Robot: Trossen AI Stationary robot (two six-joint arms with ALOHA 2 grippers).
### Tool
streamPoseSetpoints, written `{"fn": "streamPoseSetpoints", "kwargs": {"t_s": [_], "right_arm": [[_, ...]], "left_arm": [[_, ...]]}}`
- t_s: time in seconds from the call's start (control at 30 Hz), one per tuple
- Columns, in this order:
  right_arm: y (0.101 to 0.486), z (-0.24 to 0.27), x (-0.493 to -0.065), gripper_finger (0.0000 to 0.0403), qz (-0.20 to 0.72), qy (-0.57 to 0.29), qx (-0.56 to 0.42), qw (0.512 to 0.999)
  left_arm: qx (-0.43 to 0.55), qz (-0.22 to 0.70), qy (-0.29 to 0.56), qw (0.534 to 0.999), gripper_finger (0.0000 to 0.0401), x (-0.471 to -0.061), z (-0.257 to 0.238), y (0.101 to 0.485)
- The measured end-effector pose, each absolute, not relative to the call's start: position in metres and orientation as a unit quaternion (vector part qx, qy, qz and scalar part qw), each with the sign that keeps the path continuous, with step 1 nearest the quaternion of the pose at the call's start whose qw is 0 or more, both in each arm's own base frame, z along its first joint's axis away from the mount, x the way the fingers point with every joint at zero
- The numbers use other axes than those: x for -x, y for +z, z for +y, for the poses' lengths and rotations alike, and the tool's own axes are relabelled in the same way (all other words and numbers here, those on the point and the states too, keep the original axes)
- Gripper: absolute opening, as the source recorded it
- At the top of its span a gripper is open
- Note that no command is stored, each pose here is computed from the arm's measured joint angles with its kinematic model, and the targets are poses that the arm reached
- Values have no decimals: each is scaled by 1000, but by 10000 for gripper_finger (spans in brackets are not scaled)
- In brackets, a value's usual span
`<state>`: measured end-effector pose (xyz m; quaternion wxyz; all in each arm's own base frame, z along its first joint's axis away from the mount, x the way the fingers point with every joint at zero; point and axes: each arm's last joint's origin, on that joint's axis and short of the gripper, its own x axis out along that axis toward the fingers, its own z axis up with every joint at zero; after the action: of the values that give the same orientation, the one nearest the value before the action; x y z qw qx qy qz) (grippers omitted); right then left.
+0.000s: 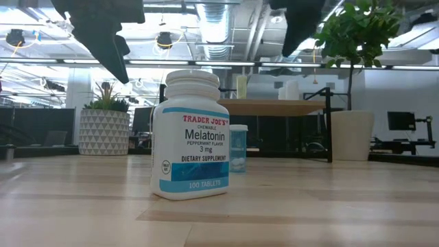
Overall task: Pick and place medicine bottles onto shelf by color
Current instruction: Put the yellow pill bottle on the shelf
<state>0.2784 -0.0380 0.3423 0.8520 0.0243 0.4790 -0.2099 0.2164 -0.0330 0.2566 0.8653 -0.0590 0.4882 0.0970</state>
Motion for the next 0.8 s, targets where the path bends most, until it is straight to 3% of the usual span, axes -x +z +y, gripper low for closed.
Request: {"fn": "streamPoseSetpoints", "kwargs": {"t_s": [0.23, 0.4, 0.53, 0.8], "right_arm": [[282, -28, -276, 107, 369, -240, -21, 897], [255, -35, -286, 106, 332, -320, -4, 887], [247, -39, -298, 107, 303, -385, 13, 871], [238, -44, -313, 107, 272, -406, 20, 872]], "left_arm": [[59, 488, 97, 865, 169, -216, -33, 257], [59, 488, 97, 865, 169, -216, -33, 257], [58, 487, 98, 866, 169, -217, -33, 257], [55, 484, 102, 867, 169, -217, -33, 257]]}}
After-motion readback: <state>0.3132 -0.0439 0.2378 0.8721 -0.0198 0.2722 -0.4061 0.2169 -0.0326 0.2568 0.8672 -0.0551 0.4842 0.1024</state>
